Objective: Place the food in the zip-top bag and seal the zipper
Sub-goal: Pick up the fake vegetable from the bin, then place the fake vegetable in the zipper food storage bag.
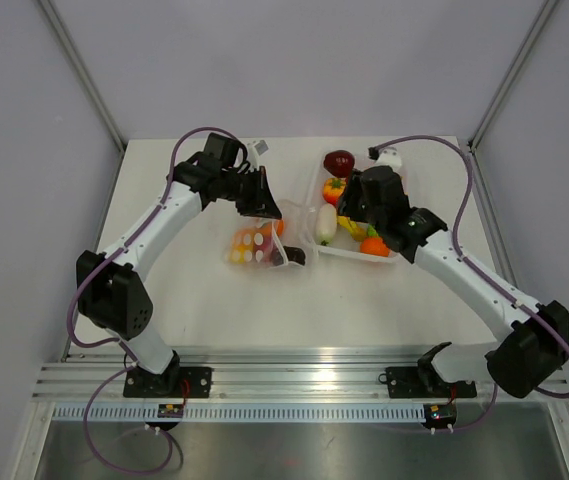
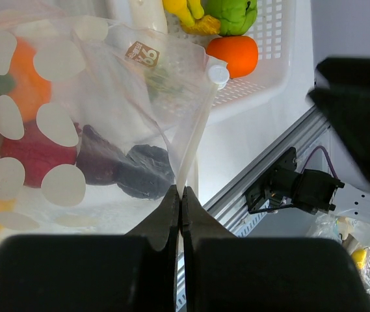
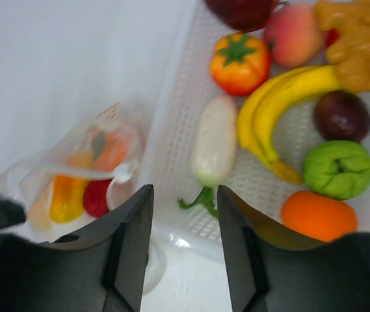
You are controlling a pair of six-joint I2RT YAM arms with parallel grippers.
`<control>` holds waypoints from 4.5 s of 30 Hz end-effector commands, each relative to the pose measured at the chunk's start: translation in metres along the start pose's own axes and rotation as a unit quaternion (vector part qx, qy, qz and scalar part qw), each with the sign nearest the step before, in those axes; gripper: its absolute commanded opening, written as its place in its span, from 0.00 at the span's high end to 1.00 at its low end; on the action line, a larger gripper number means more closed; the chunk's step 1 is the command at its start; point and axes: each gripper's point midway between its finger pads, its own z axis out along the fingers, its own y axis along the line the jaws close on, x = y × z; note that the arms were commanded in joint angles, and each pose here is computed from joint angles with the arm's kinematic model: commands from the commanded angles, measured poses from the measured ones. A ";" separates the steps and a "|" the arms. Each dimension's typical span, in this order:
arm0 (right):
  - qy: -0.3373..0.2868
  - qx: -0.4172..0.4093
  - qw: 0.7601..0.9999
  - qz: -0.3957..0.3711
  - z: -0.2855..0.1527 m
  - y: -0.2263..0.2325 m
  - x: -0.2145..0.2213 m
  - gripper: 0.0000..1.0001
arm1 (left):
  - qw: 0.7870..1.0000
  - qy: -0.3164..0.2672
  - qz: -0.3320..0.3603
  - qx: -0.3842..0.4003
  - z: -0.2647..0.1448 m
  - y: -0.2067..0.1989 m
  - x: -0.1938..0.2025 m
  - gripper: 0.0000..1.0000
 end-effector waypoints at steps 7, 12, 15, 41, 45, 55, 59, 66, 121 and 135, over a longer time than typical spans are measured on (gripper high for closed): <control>0.008 0.093 0.995 0.032 0.060 -0.069 -0.037 0.45 | 0.998 -0.041 0.027 0.034 -0.026 -0.027 -0.013 1.00; 0.021 0.118 0.992 0.044 0.093 -0.095 -0.038 0.24 | 0.998 -0.039 0.028 0.036 -0.026 -0.027 -0.011 1.00; 0.034 0.150 0.987 0.046 0.106 -0.115 -0.034 0.23 | 0.998 -0.036 0.027 0.038 -0.026 -0.027 -0.009 1.00; 0.114 0.288 0.900 -0.306 0.167 -0.181 -0.024 0.20 | 0.999 -0.028 0.022 0.040 -0.020 -0.024 -0.006 1.00; 0.111 0.305 0.895 -0.306 0.167 -0.188 -0.021 0.24 | 0.999 -0.027 0.021 0.041 -0.020 -0.023 -0.005 1.00; 0.105 0.322 0.888 -0.310 0.170 -0.194 -0.021 0.34 | 0.998 -0.029 0.022 0.043 -0.021 -0.024 -0.004 1.00; 0.104 0.329 0.885 -0.314 0.171 -0.197 -0.019 0.38 | 0.998 -0.030 0.023 0.043 -0.022 -0.024 -0.004 1.00; 0.100 0.335 0.882 -0.317 0.168 -0.199 -0.016 0.49 | 0.998 -0.029 0.021 0.043 -0.021 -0.024 -0.003 1.00; 0.044 -0.132 0.990 -0.011 -0.059 0.009 -0.049 1.00 | 0.997 -0.041 0.011 0.058 -0.002 -0.036 -0.048 1.00; 0.092 -0.264 0.960 0.000 -0.080 0.066 -0.021 1.00 | 0.997 -0.043 -0.001 0.063 0.006 -0.035 -0.054 1.00</control>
